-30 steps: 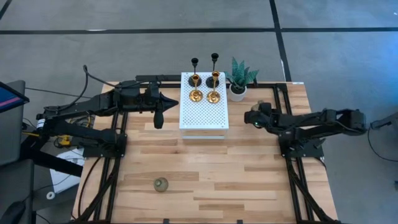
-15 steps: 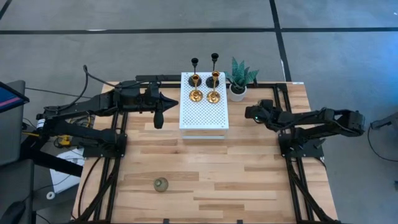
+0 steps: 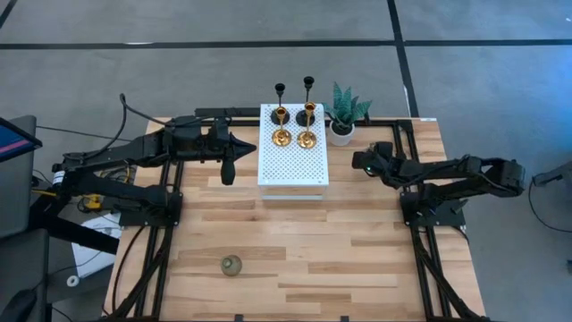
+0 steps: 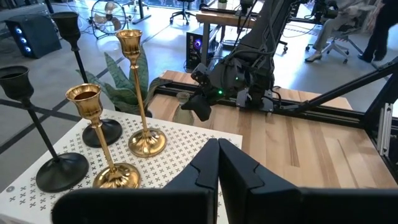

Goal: Pick & Place candle stick holders
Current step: Put the top green glass candle holder on the shelf

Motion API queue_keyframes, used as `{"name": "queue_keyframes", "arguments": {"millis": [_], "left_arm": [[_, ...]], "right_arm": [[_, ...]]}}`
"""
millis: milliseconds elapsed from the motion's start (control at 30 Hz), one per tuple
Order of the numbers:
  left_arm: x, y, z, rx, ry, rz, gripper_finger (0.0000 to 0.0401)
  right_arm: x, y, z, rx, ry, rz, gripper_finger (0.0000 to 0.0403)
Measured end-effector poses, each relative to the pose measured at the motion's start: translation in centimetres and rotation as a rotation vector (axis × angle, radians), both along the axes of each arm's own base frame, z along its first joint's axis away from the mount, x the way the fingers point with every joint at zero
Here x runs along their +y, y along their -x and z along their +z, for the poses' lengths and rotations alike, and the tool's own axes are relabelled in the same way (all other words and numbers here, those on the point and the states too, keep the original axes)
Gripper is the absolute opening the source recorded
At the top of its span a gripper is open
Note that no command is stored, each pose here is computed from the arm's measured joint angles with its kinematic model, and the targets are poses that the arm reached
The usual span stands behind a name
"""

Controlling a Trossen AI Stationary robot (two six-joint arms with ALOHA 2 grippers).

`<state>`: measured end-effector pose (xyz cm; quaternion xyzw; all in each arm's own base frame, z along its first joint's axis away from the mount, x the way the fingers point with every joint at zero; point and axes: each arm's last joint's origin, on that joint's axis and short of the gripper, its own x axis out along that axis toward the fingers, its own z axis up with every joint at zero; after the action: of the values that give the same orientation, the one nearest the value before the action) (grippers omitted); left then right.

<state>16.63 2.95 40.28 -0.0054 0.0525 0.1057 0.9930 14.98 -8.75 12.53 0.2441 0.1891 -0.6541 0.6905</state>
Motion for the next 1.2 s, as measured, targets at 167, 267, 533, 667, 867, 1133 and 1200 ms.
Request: {"name": "queue_keyframes", "arguments": {"millis": [167, 267, 533, 667, 867, 1133, 1200], "left_arm": [[0.0, 0.0, 0.0, 0.001, 0.0, 0.0, 0.0008], [0.0, 0.0, 0.0, 0.001, 0.0, 0.0, 0.0008], [0.0, 0.0, 0.0, 0.001, 0.0, 0.0, 0.0008], [0.0, 0.0, 0.0, 0.002, 0.0, 0.0, 0.0008], [0.0, 0.0, 0.0, 0.002, 0.0, 0.0, 0.0008], [0.0, 0.0, 0.0, 0.002, 0.001, 0.0, 0.0008], [0.0, 0.0, 0.0, 0.002, 0.001, 0.0, 0.0008]], "right_arm": [[0.1, 0.0, 0.0, -0.002, -0.007, 0.005, 0.0067], [0.2, 0.2, -0.4, 0.008, -0.046, 0.022, 0.0059], [0.7, -0.2, -0.3, 0.029, -0.045, 0.083, 0.0004], [1.1, -0.4, -0.3, 0.031, -0.064, 0.129, 0.0024], [1.8, -0.8, -0.4, 0.076, -0.09, 0.237, 0.0042], [2.5, -0.8, -0.7, 0.106, -0.15, 0.322, 0.006], [2.5, -0.7, -0.7, 0.121, -0.16, 0.323, 0.0074]]}}
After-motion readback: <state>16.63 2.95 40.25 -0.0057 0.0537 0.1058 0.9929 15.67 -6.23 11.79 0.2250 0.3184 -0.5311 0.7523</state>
